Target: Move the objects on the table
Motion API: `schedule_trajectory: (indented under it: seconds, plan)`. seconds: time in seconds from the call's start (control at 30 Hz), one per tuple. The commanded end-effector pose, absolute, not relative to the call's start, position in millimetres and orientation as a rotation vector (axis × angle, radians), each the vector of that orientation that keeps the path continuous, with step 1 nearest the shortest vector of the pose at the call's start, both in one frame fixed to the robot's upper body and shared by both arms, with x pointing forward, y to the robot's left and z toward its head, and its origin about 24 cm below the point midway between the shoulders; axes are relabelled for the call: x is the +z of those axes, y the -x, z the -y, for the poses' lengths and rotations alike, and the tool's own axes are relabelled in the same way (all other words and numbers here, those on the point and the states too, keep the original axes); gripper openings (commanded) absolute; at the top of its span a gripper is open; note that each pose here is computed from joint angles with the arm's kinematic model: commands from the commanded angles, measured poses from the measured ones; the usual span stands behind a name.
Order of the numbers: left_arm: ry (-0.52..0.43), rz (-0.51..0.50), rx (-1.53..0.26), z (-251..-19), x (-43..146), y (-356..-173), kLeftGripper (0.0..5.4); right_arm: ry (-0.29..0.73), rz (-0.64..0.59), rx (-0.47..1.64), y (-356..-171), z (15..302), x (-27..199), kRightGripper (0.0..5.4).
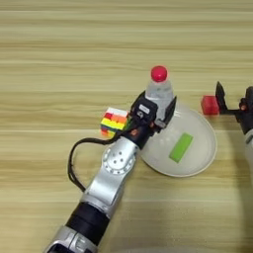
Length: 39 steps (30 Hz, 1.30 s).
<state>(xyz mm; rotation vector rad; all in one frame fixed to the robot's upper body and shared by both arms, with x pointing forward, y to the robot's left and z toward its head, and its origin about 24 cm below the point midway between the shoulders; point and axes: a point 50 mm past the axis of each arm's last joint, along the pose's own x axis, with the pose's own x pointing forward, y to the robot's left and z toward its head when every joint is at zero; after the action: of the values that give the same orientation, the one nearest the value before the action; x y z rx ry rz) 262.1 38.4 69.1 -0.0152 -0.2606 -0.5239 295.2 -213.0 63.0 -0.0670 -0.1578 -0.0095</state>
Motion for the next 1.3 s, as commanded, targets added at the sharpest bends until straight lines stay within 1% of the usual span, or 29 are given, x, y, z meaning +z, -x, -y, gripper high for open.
schedule_trajectory:
  seconds: [0.03, 0.2, 0.27, 0.4, 0.53, 0.67, 0.9, 1.17, 1.3]
  plan:
    - [0.054, 0.335, -0.486, -42, 92.1, -264.9, 3.14, 0.063, 0.157, -0.010, -298.6, 212, 63, 5.40]
    - [0.045, 0.380, -0.440, -57, 105.7, -265.6, 3.14, 0.062, 0.157, -0.011, -298.4, 211, 63, 5.40]
    - [0.035, 0.391, -0.401, -69, 109.3, -266.3, 3.13, 0.061, 0.158, -0.012, -298.0, 211, 63, 5.40]
    - [0.013, 0.389, -0.322, -93, 109.6, -264.9, 3.13, 0.061, 0.158, -0.015, -297.6, 212, 63, 5.40]
    - [0.003, 0.405, -0.273, -108, 114.0, -258.5, 3.13, 0.060, 0.158, -0.013, -297.7, 211, 63, 5.40]
    - [-0.017, 0.416, -0.200, -129, 117.9, -253.2, 3.13, 0.059, 0.156, -0.011, -298.2, 212, 62, 5.40]
    - [-0.034, 0.376, -0.117, -154, 109.0, -250.9, 3.13, 0.057, 0.156, -0.009, -298.8, 210, 62, 5.40]
    - [-0.040, 0.341, -0.085, -162, 99.1, -250.4, 3.13, 0.057, 0.155, -0.008, -299.0, 211, 62, 5.40]
    - [-0.055, 0.301, -0.057, -169, 88.4, -252.8, 3.13, 0.058, 0.156, -0.009, -299.0, 211, 62, 5.40]
